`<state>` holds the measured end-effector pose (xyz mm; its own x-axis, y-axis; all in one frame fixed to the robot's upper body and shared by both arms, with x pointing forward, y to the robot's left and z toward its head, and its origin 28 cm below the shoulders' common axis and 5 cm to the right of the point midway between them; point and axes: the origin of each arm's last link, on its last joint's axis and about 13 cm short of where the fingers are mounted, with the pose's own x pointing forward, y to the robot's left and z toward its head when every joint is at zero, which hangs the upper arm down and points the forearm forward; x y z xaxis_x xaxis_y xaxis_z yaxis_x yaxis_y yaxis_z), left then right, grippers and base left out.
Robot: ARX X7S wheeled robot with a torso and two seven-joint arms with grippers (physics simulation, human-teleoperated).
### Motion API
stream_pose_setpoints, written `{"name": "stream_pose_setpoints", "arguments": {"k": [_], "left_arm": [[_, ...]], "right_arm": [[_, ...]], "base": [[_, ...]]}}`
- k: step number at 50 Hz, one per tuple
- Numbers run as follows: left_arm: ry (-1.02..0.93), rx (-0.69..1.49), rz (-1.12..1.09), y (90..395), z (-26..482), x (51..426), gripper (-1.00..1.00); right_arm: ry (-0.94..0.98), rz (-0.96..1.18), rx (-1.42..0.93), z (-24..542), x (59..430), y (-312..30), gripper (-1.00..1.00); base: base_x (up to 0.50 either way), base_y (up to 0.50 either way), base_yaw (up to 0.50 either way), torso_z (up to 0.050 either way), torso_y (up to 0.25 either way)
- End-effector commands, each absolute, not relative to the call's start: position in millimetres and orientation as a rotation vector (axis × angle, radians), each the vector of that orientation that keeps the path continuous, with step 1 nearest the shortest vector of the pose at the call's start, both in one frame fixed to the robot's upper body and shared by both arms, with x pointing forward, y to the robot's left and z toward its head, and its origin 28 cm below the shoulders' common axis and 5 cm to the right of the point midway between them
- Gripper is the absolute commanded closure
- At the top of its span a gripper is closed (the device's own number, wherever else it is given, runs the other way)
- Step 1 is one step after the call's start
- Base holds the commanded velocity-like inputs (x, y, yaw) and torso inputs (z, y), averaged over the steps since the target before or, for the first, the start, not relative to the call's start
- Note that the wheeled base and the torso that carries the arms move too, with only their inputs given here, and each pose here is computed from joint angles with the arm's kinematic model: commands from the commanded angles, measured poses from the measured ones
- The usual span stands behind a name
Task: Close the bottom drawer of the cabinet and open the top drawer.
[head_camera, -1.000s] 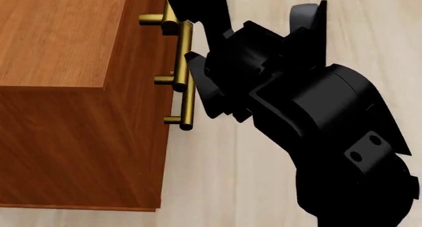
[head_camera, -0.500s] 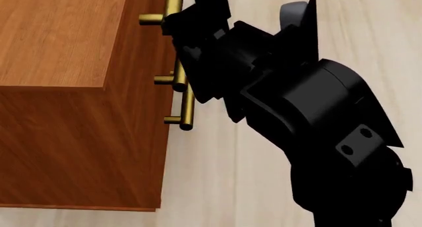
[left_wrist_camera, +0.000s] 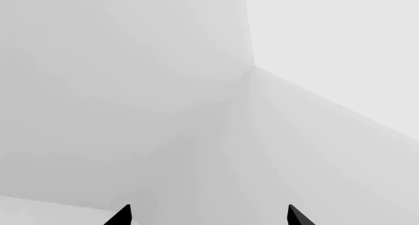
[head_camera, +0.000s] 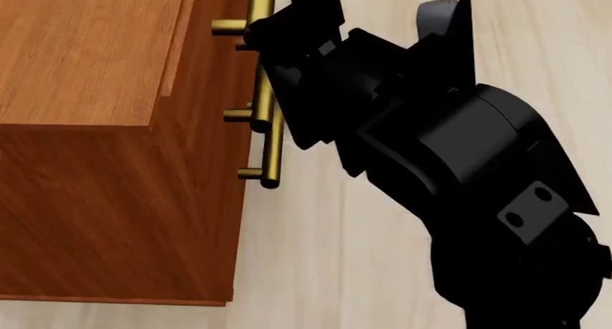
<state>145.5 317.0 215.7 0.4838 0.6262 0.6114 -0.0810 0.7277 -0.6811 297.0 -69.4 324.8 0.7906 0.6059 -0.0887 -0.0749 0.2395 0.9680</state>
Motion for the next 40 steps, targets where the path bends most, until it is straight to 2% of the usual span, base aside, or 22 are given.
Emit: {"name": "stream_pose_setpoints", "arguments": {"k": [1, 22, 40], "left_arm": [[-0.981, -0.636, 0.467, 317.0, 215.8, 145.5, -1.0], [-0.978, -0.63, 0.471, 316.7, 216.6, 145.7, -1.0], [-0.974, -0.628, 0.473, 316.7, 216.3, 146.0, -1.0]], "right_arm": [[0.441, 0.511, 1.249, 332.1, 292.9, -79.8, 1.0], [0.32, 0.476, 1.291, 346.2, 271.2, -117.1, 1.0], [0.278, 0.458, 1.3, 350.5, 263.5, -127.3, 1.0]], "base": [[0.0, 0.0, 0.0, 0.0, 0.0], [0.0, 0.0, 0.0, 0.001, 0.003], [0.0, 0.0, 0.0, 0.001, 0.006]]}}
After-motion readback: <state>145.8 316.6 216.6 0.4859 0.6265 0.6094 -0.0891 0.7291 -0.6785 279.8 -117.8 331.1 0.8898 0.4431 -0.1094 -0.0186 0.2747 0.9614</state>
